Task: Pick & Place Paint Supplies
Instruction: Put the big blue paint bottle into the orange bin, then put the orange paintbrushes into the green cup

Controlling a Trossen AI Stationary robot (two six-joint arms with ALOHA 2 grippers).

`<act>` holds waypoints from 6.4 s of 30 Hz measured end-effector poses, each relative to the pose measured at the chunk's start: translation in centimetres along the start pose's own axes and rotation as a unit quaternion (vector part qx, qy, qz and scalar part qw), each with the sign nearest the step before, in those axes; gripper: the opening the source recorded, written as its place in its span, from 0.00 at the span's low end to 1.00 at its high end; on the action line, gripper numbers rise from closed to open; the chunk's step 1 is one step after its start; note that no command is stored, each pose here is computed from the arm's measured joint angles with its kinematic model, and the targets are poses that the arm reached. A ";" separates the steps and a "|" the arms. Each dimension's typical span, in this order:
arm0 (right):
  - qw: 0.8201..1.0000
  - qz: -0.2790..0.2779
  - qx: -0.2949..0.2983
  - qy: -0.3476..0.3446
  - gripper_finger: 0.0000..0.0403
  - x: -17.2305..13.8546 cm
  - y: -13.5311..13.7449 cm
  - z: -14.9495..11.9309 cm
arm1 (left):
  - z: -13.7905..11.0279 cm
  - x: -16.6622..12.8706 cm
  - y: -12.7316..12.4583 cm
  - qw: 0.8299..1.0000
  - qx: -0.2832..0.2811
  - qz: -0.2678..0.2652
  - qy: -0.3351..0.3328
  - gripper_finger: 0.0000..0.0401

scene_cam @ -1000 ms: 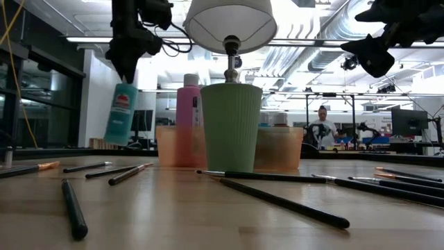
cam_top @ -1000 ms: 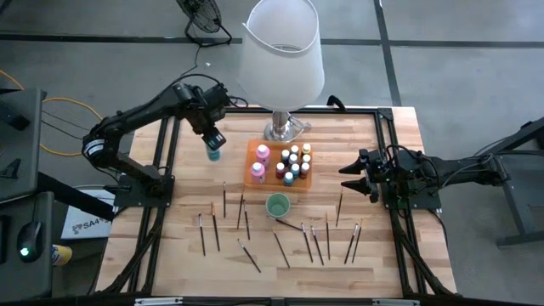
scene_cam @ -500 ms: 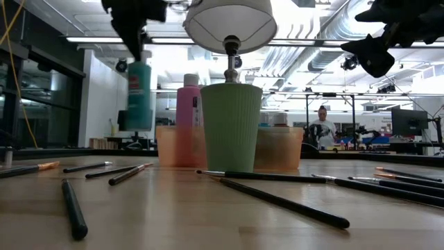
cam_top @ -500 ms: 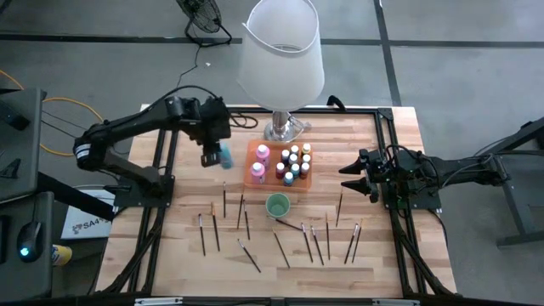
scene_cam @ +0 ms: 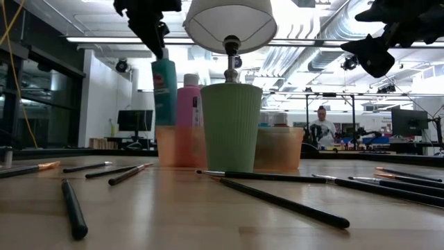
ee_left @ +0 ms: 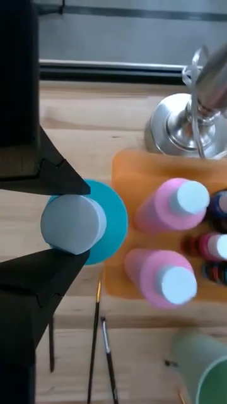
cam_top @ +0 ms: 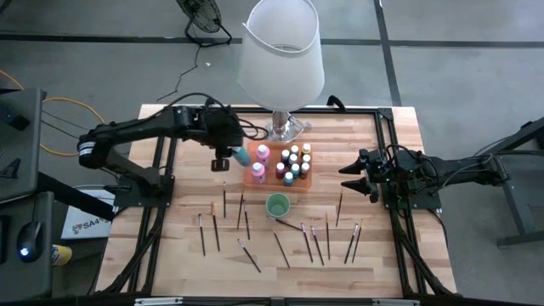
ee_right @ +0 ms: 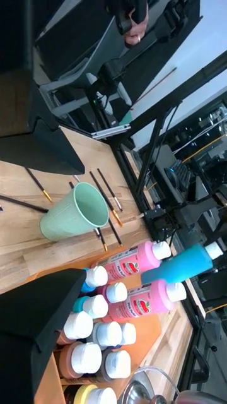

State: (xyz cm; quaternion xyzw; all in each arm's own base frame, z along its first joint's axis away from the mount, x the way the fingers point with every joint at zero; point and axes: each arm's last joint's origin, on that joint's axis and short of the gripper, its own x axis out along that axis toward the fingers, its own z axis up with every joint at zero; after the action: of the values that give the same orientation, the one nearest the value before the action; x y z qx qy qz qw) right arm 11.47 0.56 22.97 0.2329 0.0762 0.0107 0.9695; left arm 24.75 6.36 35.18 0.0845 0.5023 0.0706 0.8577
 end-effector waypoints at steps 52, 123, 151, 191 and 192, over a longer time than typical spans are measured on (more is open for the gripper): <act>1.000 0.000 0.013 0.000 0.62 0.0 0.0 0.0 | 0.5 0.8 0.2 0.997 -0.070 0.026 0.000 0.43; 0.583 -0.601 0.468 0.282 0.62 10.8 -3.0 -1.9 | -20.4 3.8 -7.6 0.870 -0.203 -0.110 -0.436 0.43; 0.635 -0.574 0.430 0.285 0.62 9.6 -7.5 -4.8 | -20.5 3.9 -7.7 0.874 -0.204 -0.110 -0.427 0.43; 0.584 -0.593 0.489 0.259 0.40 10.5 -7.7 -6.0 | -20.5 3.9 -7.7 0.874 -0.204 -0.110 -0.427 0.43; 0.585 -0.593 0.489 0.260 0.39 10.5 -7.7 -6.0 | -20.5 3.9 -7.7 0.874 -0.204 -0.110 -0.427 0.43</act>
State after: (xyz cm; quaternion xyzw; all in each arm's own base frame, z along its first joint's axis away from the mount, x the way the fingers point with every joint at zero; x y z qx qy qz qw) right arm 20.83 -3.01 12.76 0.5621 0.4396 -0.5455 0.4396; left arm 9.05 1.20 20.33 -0.1264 0.0681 0.0334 0.9891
